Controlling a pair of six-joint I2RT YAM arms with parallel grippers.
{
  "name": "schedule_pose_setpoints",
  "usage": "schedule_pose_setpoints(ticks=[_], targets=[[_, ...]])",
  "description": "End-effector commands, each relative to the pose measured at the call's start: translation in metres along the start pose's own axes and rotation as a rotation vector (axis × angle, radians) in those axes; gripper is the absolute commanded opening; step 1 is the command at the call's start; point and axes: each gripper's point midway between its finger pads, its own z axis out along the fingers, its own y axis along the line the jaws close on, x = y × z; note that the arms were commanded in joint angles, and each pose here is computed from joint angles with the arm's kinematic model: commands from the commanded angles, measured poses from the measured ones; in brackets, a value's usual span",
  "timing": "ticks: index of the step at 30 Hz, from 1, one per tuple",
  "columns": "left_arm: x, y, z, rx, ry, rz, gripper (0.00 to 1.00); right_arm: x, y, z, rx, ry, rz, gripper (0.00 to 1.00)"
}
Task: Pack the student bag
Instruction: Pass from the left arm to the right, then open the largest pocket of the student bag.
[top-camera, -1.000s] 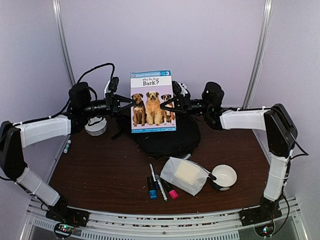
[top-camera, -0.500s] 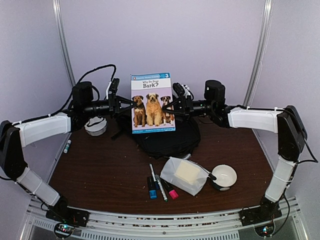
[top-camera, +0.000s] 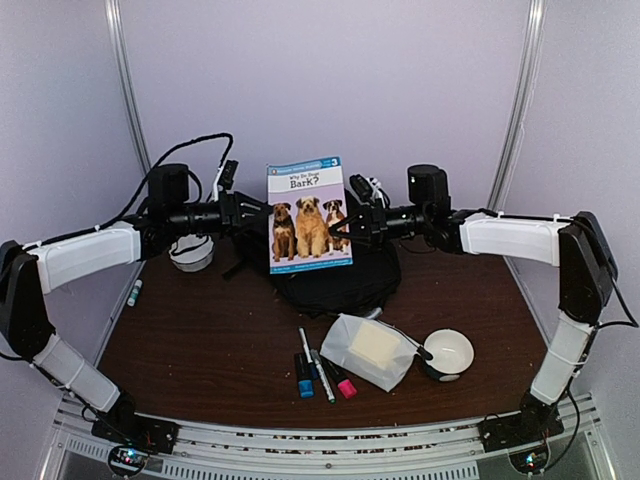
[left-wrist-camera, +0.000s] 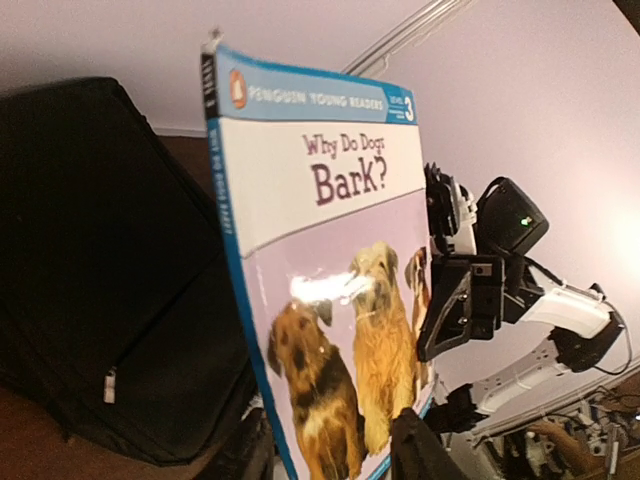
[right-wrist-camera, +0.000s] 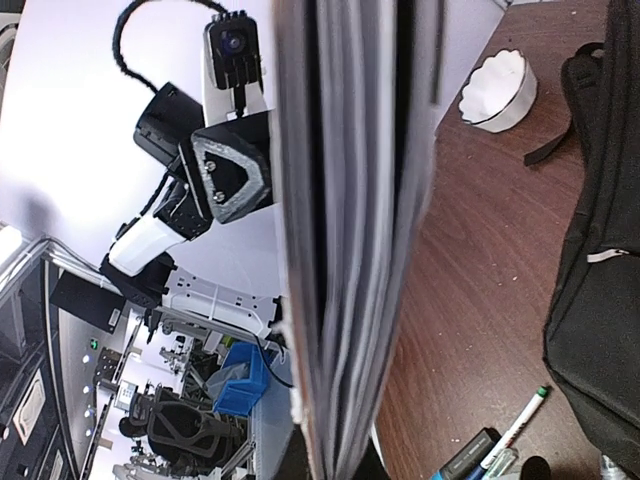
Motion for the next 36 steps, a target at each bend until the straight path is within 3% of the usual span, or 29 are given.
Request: schedule_pose_setpoints(ticks=[1,10,18,20,25,36], targets=[[-0.014,0.017,-0.005,-0.143,-0.036,0.127,0.48,-0.033,0.008,-0.038,0.07,-0.108,-0.083,0.0],[0.032,0.041,0.031,-0.358,0.214,0.401,0.56,-0.049,-0.023,-0.139,0.487,-0.22,-0.281,0.0],[0.09,0.047,0.098,-0.416,0.455,0.733,0.62,-0.058,-0.009,-0.236,0.683,-0.396,-0.351,0.0],[0.106,0.05,0.114,-0.425,0.515,0.798,0.7,-0.057,-0.009,-0.253,0.711,-0.416,-0.342,0.0],[0.136,0.059,0.144,-0.462,0.627,0.943,0.72,-0.045,-0.015,-0.268,0.734,-0.399,-0.308,0.0],[0.164,0.098,0.174,-0.488,0.725,0.931,0.69,-0.037,-0.012,-0.27,0.747,-0.407,-0.322,0.0]])
